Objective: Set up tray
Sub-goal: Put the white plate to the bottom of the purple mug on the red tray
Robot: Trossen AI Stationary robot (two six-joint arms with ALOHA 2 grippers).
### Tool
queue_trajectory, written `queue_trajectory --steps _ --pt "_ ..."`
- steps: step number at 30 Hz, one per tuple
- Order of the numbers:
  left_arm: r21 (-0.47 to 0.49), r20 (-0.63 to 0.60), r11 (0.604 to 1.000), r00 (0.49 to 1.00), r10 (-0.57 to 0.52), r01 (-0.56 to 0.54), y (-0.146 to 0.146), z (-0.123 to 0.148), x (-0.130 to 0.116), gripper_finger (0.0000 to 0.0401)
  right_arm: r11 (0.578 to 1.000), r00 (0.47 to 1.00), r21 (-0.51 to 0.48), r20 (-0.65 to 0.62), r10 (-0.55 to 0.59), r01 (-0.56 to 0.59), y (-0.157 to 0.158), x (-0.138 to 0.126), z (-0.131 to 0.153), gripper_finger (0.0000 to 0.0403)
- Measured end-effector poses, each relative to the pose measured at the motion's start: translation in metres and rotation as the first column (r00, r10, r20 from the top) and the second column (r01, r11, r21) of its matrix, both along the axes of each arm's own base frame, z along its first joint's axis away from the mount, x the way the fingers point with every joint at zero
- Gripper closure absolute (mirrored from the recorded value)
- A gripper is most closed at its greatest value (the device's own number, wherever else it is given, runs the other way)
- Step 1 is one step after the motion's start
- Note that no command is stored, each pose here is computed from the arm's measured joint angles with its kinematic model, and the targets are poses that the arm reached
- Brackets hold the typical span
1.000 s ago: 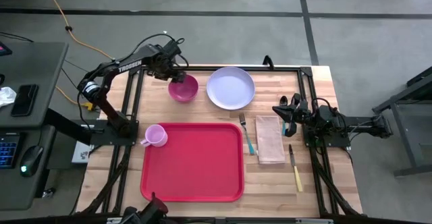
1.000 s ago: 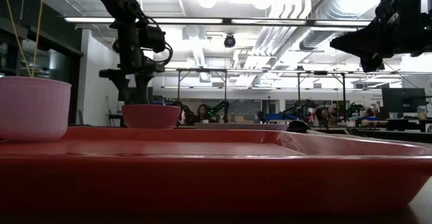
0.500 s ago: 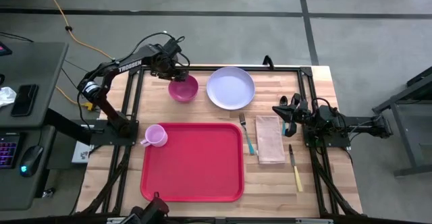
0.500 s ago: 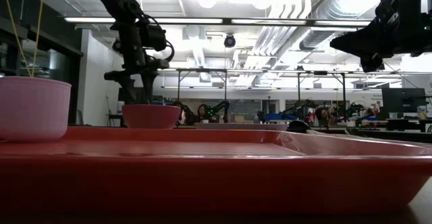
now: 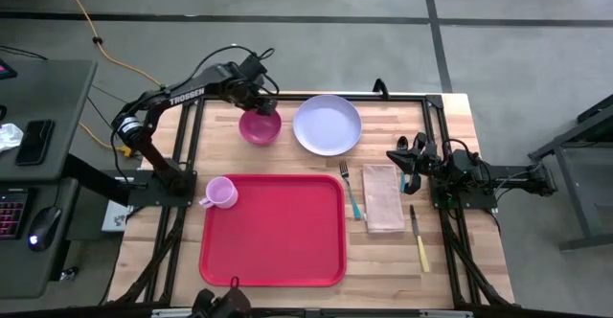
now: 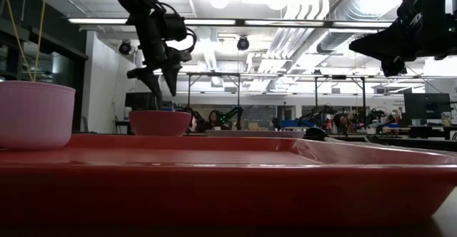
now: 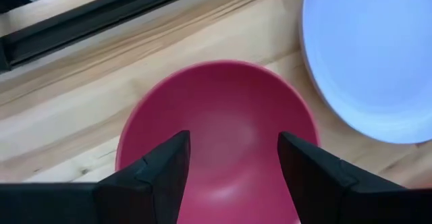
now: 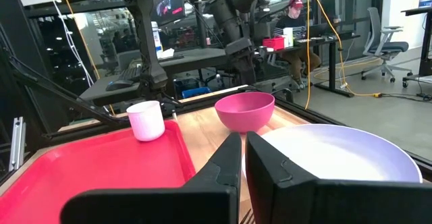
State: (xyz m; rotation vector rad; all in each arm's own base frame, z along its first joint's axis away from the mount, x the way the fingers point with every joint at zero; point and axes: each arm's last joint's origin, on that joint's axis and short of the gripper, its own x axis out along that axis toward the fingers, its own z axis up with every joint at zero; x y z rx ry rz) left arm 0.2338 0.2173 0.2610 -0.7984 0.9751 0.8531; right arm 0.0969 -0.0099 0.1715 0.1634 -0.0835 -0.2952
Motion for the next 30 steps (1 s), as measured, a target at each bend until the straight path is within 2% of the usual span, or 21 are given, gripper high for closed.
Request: queue_trajectory --steps 4,10,21,30 --pt "-0.013 0.008 1.000 1.000 -0.005 0.005 -0.001 0.000 0.000 0.0147 1.000 1.000 0.000 0.000 0.000 0.000 0.000 0.000 0.000 0.0402" --pt "-0.048 0.057 0.996 0.996 -0.068 0.071 -0.011 0.000 0.010 0.0147 1.000 1.000 0.000 0.000 0.000 0.000 0.000 0.000 0.000 0.0402" --pt "0.060 0.170 0.991 0.977 -0.131 0.122 -0.040 0.008 0.049 0.0147 1.000 1.000 0.000 0.000 0.000 0.000 0.000 0.000 0.000 0.0402" --pt "0.079 0.218 0.983 0.959 -0.179 0.166 -0.063 0.011 0.067 0.0147 1.000 1.000 0.000 0.001 0.000 0.000 0.000 0.000 0.000 0.0402"
